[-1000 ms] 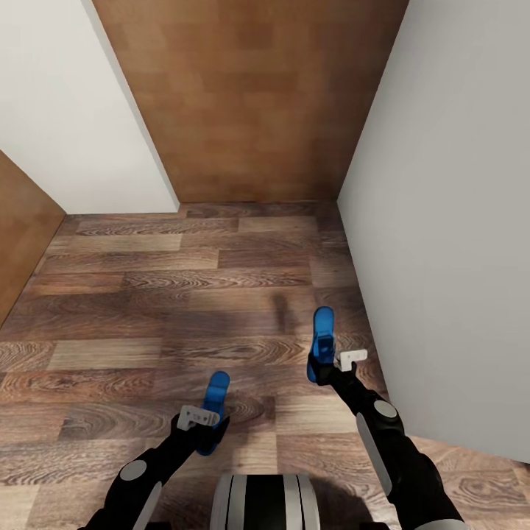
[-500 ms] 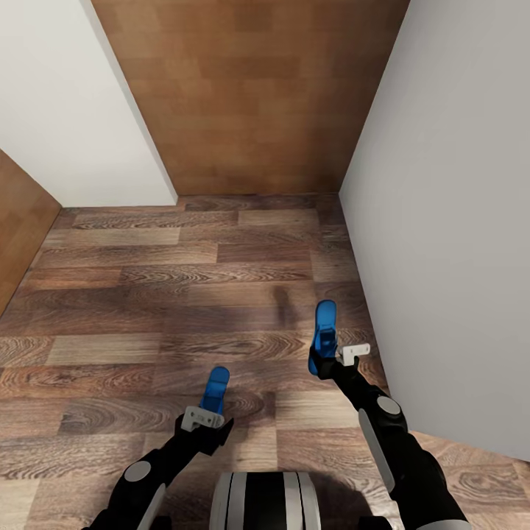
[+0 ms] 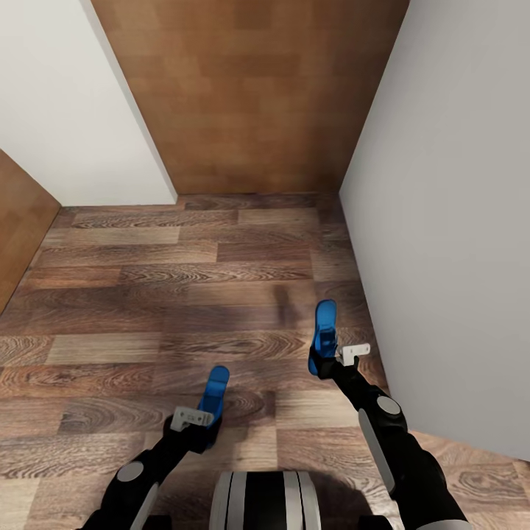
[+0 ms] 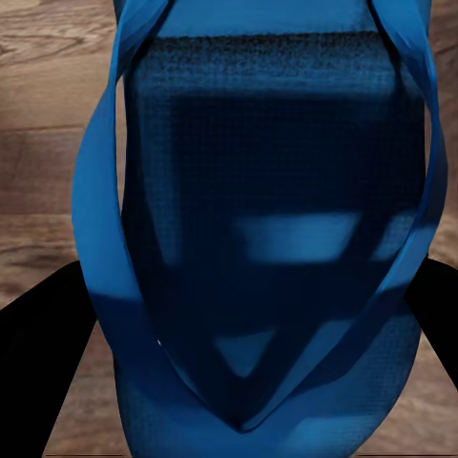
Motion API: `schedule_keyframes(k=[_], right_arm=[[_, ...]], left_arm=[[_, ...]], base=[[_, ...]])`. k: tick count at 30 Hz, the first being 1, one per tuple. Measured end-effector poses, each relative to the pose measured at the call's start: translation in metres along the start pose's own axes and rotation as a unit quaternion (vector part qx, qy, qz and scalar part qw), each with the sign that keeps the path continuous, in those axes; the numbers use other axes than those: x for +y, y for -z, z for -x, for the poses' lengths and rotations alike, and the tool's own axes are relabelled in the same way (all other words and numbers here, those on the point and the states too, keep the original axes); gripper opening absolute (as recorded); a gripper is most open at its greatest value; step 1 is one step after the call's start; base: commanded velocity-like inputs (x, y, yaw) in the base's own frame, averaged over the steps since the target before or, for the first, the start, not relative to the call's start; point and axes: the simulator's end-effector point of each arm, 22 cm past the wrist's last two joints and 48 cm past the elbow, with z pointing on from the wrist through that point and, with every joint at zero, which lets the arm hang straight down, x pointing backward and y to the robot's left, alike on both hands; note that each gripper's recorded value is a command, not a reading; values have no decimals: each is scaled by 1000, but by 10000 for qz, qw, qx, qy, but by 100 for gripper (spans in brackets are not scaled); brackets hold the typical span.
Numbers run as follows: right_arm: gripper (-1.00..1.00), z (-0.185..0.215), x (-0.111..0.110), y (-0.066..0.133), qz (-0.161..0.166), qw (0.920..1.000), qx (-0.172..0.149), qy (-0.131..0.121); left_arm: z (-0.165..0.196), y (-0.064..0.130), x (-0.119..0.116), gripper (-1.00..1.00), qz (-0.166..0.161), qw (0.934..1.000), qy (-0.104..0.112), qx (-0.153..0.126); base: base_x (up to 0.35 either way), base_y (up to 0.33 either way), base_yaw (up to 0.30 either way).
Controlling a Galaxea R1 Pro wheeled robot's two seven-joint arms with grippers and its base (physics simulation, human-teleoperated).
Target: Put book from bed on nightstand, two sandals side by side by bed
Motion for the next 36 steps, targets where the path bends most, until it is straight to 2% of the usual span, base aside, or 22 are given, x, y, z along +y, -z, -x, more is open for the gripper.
schedule_keyframes(k=[14,22,30,36], right_arm=[[-100,-34,-6,-10,-23,9996,274,-76],[-100,-34,-6,-10,-23,9996,274,-77],[-100,-34,-6,-10,-23,9996,276,-78],[-100,-50,-8,-13,-34,9991,399,-111]], left_arm=[[-29,-11,2,100,4,9996,91,285],[-28,-11,5,100,43,9996,86,282],[-25,-11,18,100,347,9992,68,196],[-36,-15,19,100,346,9989,98,303]], base=[[0,0,0],[0,0,0],[0,0,0],[0,0,0]])
